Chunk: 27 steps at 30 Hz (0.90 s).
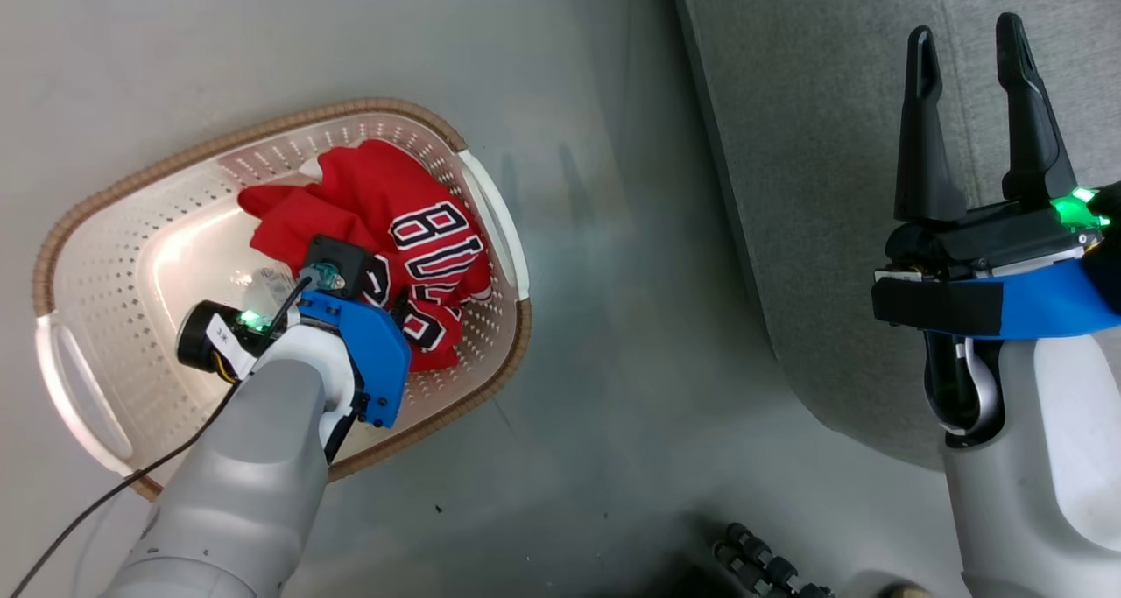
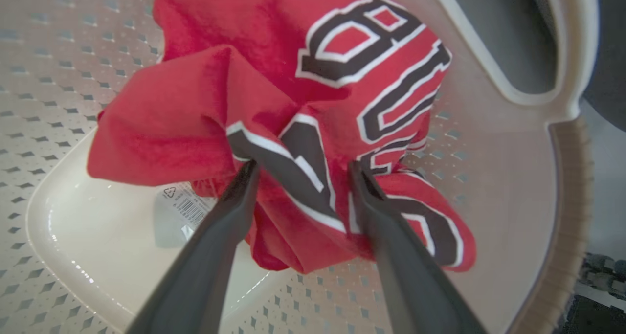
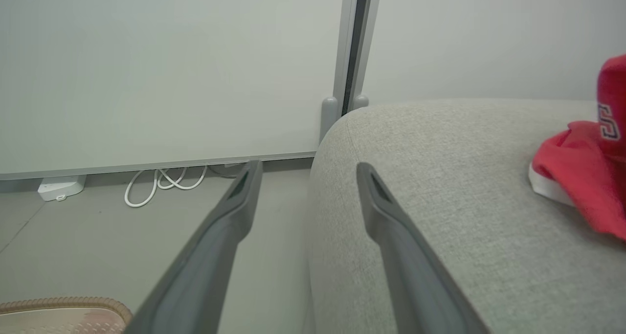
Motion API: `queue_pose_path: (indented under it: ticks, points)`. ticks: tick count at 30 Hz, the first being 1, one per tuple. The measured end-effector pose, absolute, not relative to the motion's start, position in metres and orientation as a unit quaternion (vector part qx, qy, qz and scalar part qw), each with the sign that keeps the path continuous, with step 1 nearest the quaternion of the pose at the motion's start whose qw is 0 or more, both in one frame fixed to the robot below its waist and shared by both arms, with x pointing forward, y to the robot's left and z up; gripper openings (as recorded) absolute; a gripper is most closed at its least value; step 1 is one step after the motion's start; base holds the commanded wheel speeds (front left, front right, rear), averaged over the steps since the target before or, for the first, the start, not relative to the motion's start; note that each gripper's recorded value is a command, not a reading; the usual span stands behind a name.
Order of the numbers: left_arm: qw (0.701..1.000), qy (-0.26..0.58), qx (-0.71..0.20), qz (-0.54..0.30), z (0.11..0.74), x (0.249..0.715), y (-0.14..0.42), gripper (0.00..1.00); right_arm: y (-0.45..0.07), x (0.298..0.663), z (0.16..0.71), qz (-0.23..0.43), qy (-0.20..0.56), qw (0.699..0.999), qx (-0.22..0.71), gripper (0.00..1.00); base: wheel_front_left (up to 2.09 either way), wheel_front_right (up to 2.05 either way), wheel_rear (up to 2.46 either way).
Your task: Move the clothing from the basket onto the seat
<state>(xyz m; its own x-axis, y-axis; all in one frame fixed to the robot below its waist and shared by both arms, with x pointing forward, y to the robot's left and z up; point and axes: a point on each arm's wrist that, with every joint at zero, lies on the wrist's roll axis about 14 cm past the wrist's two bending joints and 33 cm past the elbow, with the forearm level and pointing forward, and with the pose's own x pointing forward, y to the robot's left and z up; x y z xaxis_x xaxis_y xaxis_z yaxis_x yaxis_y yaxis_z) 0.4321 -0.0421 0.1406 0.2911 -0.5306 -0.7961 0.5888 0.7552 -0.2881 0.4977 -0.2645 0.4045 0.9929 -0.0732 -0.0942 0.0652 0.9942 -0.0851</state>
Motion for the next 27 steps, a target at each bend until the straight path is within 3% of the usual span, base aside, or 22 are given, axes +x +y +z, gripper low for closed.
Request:
queue_pose_path:
  ticks: [13,16,27]
  points:
    - [0.777,0.524,0.032,-0.347,0.099,0.420,-0.042,1.00,-0.263,0.506,0.365,-0.030,0.082,0.995,-0.042,1.00,0.00,0.00,0.00]
    - [0.780,0.521,0.025,-0.346,0.099,0.423,-0.043,0.02,-0.261,0.509,0.361,-0.026,0.082,0.995,-0.040,1.00,0.00,0.00,0.00]
    - [0.786,0.510,0.012,-0.349,0.110,0.426,-0.039,0.00,-0.253,0.517,0.362,-0.014,0.074,0.997,-0.033,1.00,0.00,0.00,0.00]
